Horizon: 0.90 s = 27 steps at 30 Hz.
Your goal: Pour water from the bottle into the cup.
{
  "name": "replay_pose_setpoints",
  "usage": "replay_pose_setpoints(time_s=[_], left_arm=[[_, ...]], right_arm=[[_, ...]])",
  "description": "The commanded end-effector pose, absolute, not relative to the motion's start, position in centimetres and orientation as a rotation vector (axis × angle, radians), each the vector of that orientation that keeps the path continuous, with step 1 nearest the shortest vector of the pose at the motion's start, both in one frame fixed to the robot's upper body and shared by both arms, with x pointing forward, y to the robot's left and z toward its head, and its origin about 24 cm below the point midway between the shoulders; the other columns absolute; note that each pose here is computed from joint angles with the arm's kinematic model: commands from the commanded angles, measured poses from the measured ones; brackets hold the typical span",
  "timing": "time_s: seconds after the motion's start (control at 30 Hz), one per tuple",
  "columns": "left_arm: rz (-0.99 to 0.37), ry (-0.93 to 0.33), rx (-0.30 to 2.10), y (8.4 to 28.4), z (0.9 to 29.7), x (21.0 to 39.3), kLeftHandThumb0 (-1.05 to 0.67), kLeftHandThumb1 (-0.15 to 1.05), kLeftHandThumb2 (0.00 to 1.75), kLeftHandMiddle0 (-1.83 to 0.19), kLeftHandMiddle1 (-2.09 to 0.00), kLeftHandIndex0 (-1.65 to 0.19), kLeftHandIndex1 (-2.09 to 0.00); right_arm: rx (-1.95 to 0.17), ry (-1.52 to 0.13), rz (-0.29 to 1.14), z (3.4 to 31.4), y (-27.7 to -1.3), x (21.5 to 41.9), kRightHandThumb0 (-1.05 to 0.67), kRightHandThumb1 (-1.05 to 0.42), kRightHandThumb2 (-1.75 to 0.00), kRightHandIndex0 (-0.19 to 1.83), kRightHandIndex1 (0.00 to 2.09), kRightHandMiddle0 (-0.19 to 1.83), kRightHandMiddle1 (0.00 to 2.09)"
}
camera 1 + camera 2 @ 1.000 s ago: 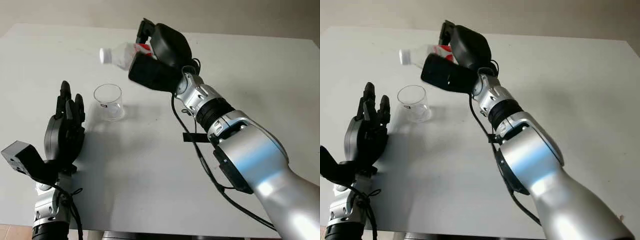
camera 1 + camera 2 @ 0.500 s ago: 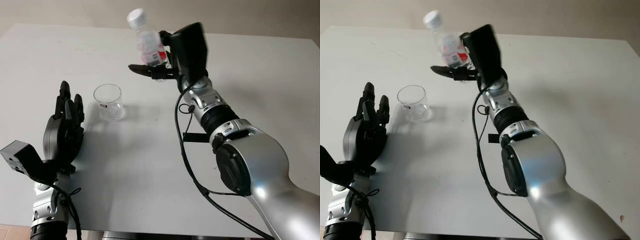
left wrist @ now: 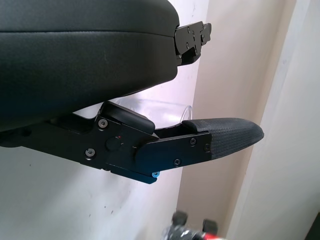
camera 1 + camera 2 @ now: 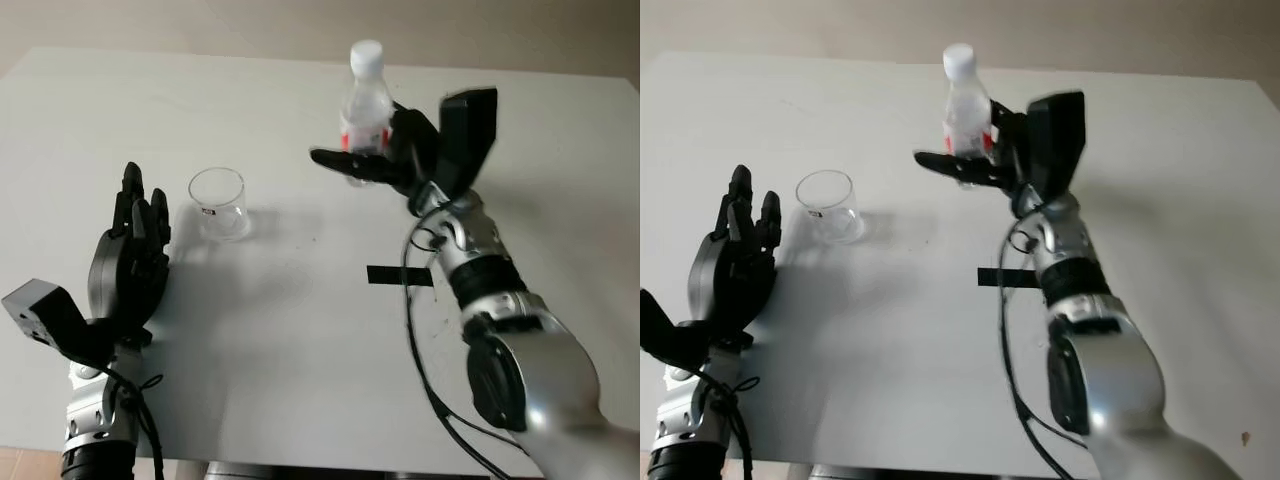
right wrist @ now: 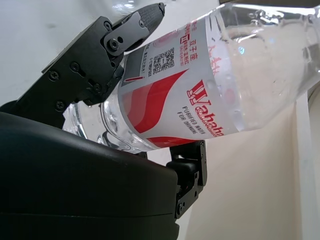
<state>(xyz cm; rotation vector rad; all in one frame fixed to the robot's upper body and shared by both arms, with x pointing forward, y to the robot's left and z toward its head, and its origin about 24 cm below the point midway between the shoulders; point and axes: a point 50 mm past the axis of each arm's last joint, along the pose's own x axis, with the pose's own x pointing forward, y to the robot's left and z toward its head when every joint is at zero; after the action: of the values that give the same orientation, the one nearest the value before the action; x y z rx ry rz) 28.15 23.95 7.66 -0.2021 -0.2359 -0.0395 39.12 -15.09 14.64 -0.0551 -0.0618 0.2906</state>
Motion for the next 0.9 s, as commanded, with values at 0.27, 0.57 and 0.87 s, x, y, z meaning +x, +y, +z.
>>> replay_pose_setpoints(time_s=[0.27,0.57,0.87], left_arm=[[-0.034,-0.194,-0.215,23.9,6.5,27.5,-0.83,1.05,0.60,0.19,-0.02,0.19,0.00],[-0.035,-0.195,-0.218,24.1,6.7,27.6,-0.82,1.05,0.61,0.19,0.00,0.19,0.00],[-0.046,-0.214,-0.235,24.7,7.0,27.4,-0.81,1.05,0.60,0.19,0.00,0.19,0.00]], right_arm=[[-0.224,-0.134,0.278,13.3,-18.6,33.2,-0.48,-1.05,-0.33,1.07,2.09,0.72,2.09],[0.061,0.003,0.303,11.5,-16.9,30.2,-0.48,-1.05,-0.40,1.21,2.09,0.85,2.09],[0.275,0.117,0.226,9.2,-15.3,29.5,-0.50,-1.05,-0.42,1.31,2.09,0.77,2.09]])
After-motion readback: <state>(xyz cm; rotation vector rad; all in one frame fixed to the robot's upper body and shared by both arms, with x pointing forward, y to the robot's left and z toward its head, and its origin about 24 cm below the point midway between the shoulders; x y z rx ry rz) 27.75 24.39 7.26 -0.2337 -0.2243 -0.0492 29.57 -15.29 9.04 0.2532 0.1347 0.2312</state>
